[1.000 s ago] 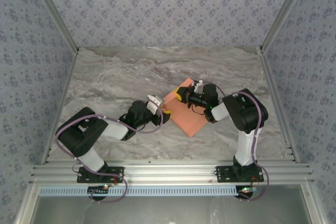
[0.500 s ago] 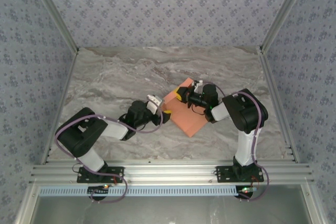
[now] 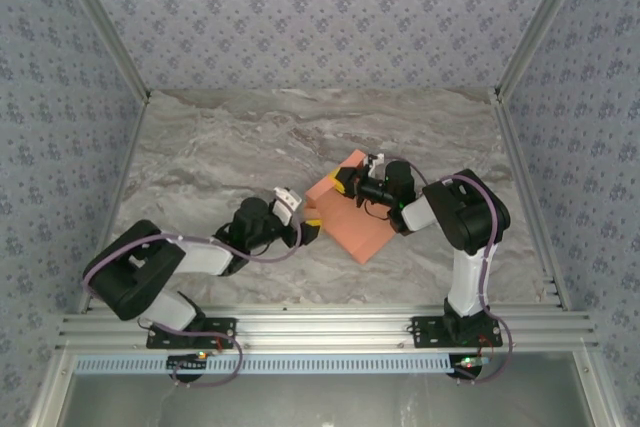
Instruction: Fold the paper box
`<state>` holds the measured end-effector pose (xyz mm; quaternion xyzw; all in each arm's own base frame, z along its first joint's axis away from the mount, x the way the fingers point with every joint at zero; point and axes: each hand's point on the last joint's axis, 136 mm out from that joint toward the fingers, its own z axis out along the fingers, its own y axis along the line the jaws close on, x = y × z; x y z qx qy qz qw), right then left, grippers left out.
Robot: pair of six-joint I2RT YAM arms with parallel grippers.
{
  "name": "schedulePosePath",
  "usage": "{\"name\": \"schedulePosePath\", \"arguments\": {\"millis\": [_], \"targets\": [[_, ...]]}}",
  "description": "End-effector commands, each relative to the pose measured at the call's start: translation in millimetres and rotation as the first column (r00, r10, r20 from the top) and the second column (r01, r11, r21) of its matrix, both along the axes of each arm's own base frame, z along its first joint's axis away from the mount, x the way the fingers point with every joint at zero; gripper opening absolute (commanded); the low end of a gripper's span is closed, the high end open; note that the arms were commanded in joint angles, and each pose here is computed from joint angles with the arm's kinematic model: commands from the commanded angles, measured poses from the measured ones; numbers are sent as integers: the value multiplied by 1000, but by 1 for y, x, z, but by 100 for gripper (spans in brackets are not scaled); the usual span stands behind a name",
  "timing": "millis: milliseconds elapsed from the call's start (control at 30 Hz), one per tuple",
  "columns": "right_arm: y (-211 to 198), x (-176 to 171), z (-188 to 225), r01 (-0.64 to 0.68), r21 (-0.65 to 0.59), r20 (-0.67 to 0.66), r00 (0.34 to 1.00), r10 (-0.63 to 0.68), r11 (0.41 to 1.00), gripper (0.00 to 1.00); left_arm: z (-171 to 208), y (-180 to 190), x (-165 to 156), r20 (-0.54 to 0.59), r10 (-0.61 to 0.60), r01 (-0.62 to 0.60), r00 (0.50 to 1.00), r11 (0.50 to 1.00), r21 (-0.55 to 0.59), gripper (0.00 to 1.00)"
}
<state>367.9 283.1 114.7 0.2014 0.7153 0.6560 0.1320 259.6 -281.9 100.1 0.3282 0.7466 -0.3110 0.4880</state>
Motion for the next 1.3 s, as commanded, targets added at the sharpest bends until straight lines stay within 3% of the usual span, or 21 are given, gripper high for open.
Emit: {"name": "schedulePosePath", "arguments": {"millis": [0, 167, 367, 567, 967, 1267], "targets": [[-6, 5, -11, 27, -8, -28, 999, -27, 1000, 0, 7, 0, -14, 16, -65, 65, 998, 998, -6, 78], [-7, 7, -6, 23, -1, -14, 1000, -23, 1000, 0, -5, 13, -12, 12, -19, 18, 1000, 999, 44, 77], [-7, 5, -11, 21, -4, -19, 1000, -21, 1000, 0, -10, 17, 8, 19, 43, -45, 999, 997, 65, 59], [-6, 4, -14, 18, -3, -27, 999, -18, 1000, 0, -9, 6, 20, 24, 35, -36, 999, 998, 43, 51], [-4, 3, -16, 16, -4, -28, 999, -16, 1000, 0, -6, -9, 26, 7, 11, -11, 1000, 1000, 12, 44], [-1, 1, -19, 24, -9, -33, 999, -24, 1000, 0, -12, -22, 23, 6, 19, -20, 1000, 999, 51, 40]]}}
